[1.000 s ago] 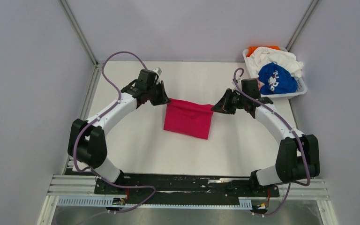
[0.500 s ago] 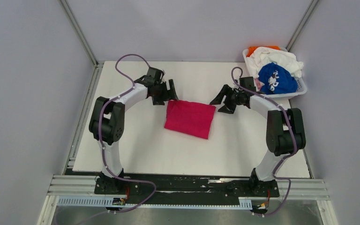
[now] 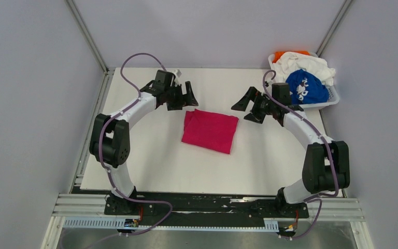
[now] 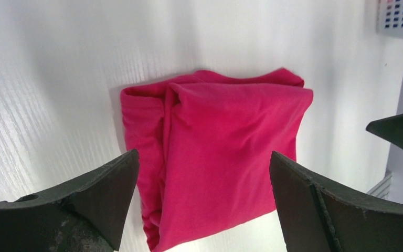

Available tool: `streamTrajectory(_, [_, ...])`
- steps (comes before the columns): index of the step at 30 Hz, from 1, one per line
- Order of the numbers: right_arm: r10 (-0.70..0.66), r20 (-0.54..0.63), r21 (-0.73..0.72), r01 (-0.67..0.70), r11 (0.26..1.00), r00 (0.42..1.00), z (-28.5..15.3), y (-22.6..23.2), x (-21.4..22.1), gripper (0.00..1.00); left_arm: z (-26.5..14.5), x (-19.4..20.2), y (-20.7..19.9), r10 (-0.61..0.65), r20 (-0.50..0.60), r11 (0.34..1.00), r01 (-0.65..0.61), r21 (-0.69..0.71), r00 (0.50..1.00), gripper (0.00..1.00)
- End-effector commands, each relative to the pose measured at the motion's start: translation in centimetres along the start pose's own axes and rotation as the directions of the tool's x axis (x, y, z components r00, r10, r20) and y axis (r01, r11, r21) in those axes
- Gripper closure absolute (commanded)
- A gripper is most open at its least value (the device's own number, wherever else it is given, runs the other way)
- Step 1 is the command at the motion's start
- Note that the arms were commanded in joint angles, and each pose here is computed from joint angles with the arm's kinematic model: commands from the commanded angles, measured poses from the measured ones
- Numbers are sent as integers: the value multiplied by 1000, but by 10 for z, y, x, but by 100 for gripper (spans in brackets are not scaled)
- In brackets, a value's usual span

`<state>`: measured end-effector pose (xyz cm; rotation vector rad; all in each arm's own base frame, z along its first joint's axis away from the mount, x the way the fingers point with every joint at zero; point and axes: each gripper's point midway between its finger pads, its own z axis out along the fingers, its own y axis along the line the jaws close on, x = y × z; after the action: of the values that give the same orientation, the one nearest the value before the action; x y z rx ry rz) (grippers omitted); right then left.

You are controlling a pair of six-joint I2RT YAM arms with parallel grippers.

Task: Fold and stack the t-shirts
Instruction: Put the neatly folded tshirt into the corner of the board with the left arm

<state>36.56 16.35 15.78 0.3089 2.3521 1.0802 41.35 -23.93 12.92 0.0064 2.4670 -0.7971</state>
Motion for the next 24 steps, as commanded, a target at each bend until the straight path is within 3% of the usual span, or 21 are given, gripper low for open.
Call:
streamTrajectory(1, [-45, 11, -34, 46, 998, 999, -14, 5, 15, 0, 7, 38, 9, 104, -119, 994, -108, -35, 987, 0])
streamTrajectory(13, [-138, 118, 48, 134, 990, 983, -51, 2, 23, 0, 55, 81, 52, 186, -282, 943, -251, -216, 941, 2])
streamTrajectory(21, [-181, 177, 98, 165, 981, 968, -66, 0, 20, 0, 72, 93, 55, 207, -302, 911, -296, -287, 931, 24])
streamTrajectory(24, [-182, 185, 121, 161, 979, 966, -67, -4, 20, 0, 71, 97, 56, 222, -305, 887, -322, -331, 926, 37])
